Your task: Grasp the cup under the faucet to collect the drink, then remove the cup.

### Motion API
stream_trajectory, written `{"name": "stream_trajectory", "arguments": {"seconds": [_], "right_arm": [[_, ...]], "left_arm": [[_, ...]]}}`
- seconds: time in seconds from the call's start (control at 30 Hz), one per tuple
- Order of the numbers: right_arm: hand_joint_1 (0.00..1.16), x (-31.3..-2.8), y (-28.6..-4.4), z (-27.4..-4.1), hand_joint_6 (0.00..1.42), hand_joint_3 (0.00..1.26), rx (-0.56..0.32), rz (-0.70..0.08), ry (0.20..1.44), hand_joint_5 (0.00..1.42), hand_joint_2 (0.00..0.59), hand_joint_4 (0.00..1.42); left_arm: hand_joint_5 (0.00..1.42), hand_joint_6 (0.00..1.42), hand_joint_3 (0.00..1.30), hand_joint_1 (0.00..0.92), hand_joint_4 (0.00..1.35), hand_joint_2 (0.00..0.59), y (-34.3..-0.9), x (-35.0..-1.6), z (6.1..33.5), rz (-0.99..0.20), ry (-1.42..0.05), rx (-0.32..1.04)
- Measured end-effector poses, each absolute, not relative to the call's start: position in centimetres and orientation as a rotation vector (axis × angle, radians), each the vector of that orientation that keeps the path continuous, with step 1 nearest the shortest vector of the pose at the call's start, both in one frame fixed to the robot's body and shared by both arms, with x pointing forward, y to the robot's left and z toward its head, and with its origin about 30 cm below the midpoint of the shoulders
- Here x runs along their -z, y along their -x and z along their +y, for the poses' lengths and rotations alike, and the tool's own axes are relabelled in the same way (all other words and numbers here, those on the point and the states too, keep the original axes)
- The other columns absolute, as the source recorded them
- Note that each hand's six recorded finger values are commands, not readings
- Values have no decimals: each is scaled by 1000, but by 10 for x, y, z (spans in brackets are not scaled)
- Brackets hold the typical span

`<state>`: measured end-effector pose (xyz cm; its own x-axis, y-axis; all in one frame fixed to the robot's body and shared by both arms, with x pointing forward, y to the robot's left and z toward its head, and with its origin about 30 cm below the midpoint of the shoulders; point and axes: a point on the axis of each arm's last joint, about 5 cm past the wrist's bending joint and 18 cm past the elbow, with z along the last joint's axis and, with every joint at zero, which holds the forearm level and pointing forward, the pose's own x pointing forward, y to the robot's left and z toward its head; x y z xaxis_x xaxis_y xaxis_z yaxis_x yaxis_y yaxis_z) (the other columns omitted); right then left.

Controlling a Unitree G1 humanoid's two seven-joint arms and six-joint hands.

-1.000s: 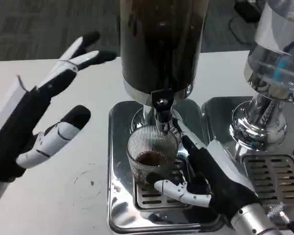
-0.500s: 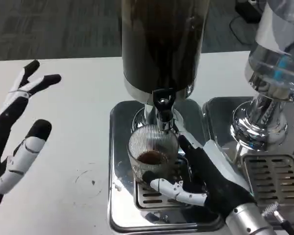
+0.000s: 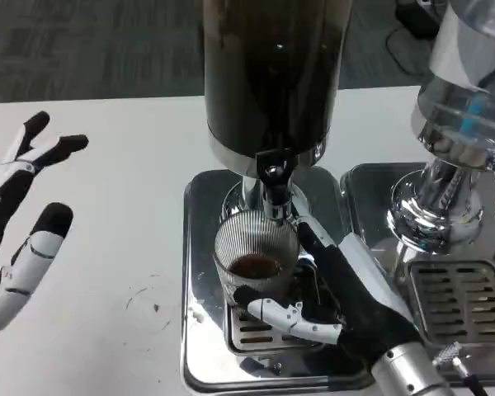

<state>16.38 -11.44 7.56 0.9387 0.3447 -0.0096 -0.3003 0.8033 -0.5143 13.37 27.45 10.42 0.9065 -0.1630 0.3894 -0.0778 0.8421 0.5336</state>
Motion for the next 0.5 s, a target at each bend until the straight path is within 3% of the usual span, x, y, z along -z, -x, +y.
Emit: {"name": "stream_trajectory", "arguments": {"seconds": [0.5], "right_arm": [[697,-69,-162,-104,280,0,-323,-96,486,119,142,27]], "left_arm": [[195,42,289,0,0,246,-120,-95,280,-336,-569,24]]}}
